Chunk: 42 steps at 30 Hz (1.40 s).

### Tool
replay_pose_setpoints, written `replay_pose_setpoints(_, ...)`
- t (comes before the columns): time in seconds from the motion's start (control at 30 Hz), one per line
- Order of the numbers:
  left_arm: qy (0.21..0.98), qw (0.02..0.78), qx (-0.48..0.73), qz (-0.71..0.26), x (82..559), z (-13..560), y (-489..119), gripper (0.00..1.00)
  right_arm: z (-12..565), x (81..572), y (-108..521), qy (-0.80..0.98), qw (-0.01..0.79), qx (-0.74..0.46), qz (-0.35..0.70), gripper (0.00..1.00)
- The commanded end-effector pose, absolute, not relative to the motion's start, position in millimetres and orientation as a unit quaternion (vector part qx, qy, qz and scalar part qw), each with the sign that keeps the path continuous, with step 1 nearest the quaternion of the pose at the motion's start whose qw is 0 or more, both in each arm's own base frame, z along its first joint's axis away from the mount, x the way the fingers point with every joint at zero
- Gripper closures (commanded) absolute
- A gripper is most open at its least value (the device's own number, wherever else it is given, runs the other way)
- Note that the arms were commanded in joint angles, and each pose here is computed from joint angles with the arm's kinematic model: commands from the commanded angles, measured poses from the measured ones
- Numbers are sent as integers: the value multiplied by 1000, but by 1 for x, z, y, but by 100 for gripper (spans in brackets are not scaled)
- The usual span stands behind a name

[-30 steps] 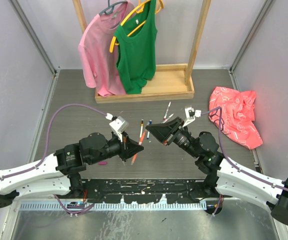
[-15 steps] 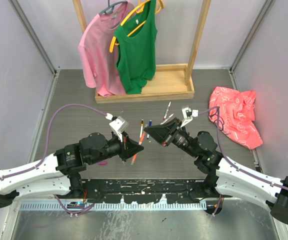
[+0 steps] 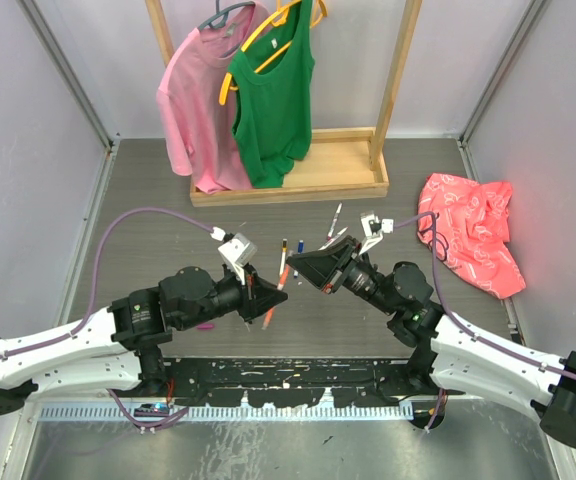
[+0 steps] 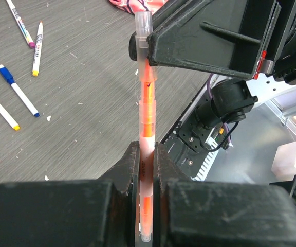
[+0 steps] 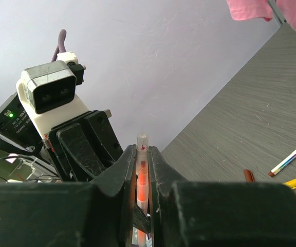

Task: Insert the pens into the pen caps
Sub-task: Insert the pen cap onto the pen.

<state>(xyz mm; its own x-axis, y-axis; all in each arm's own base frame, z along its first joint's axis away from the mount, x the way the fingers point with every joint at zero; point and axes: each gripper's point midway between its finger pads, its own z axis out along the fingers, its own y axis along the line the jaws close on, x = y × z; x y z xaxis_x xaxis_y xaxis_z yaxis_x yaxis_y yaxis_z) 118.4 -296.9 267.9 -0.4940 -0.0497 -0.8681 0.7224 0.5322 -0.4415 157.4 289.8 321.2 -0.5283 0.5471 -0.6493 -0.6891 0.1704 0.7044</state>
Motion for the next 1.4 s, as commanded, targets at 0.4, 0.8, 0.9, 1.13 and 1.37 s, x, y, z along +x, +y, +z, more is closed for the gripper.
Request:
replay_pose_setpoints(0.4,685,534,143,-475,140,345,-296,100,341,138,299,558,469,-97,677,100)
replay_pose_setpoints(0.8,666,565,122,-471,150,378,-291,100,318,117,317,567,479,-186,643,93)
replay_pose_setpoints(0.9,665,568,130,-467,149,378,-290,100,327,119,312,562,491,-175,642,82)
replay_pose_setpoints(1.13,672,569,140,-453,147,373,-278,100,366,132,292,557,536,-139,618,68)
replay_pose_setpoints(1.37,679,566,155,-442,141,367,-266,100,398,148,269,560,575,-85,590,60)
